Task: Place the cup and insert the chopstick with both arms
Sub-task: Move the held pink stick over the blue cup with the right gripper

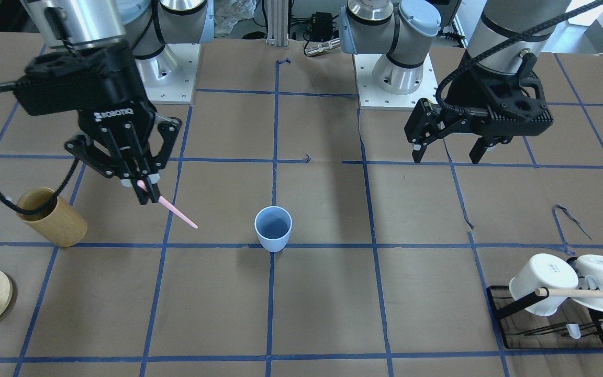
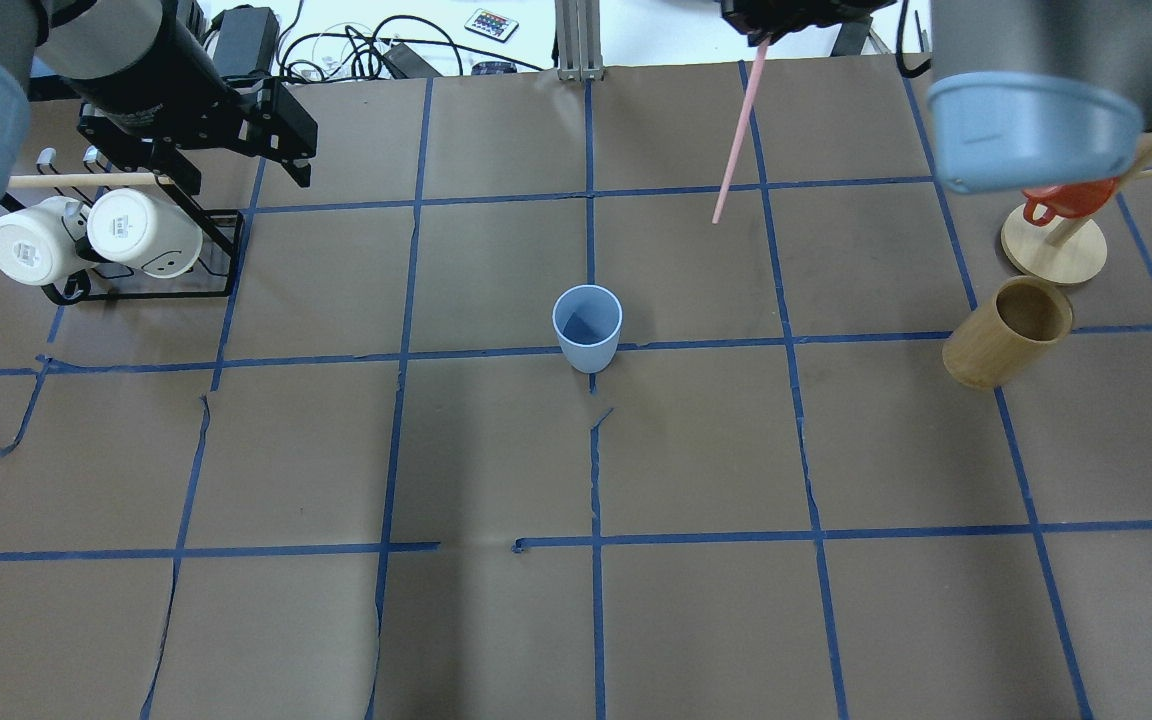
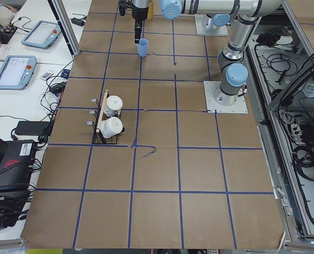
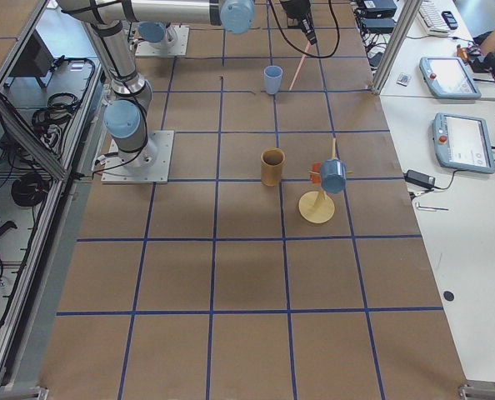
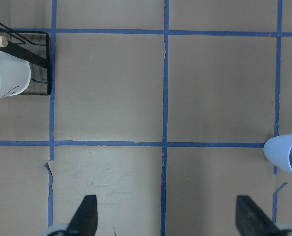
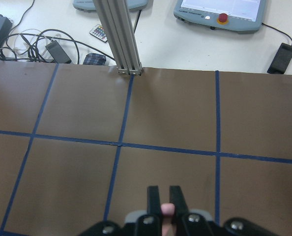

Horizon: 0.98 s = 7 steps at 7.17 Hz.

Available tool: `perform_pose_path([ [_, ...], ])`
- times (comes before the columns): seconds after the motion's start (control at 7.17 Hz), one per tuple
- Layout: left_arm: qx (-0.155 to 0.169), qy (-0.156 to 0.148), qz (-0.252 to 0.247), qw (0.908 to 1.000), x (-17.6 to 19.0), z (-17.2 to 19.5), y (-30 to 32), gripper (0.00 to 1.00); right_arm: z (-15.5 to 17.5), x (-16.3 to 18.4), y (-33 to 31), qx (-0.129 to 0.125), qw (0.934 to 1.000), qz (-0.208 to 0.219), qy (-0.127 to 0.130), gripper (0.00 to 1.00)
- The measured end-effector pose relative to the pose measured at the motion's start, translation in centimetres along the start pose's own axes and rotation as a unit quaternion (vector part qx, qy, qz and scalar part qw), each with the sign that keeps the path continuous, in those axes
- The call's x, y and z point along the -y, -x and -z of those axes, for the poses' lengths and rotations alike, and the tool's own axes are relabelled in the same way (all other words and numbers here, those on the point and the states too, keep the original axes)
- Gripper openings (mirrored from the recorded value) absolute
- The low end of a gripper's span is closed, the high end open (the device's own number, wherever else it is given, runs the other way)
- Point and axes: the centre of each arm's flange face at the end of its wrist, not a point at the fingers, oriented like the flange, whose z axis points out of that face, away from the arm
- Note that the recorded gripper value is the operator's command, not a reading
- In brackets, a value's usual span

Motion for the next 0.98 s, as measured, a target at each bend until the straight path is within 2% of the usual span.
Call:
perform_pose_path([
  [0.42, 0.001, 0.0, 0.0, 1.0, 0.0, -0.3, 0.0, 1.0, -3.5, -2.2, 7.2, -0.01, 0.9999, -0.01, -0.004, 0.0],
  [0.7, 0.0, 0.002, 0.0, 1.0, 0.1, -0.5, 0.0, 1.0, -5.3, -3.9, 9.5, -0.021, 0.9996, -0.017, 0.003, 0.0],
  [0.98, 0.001, 0.003, 0.0, 1.0, 0.1, -0.6, 0.0, 1.0, -6.7, -5.6, 10.4, -0.021, 0.9995, -0.025, 0.004, 0.0],
])
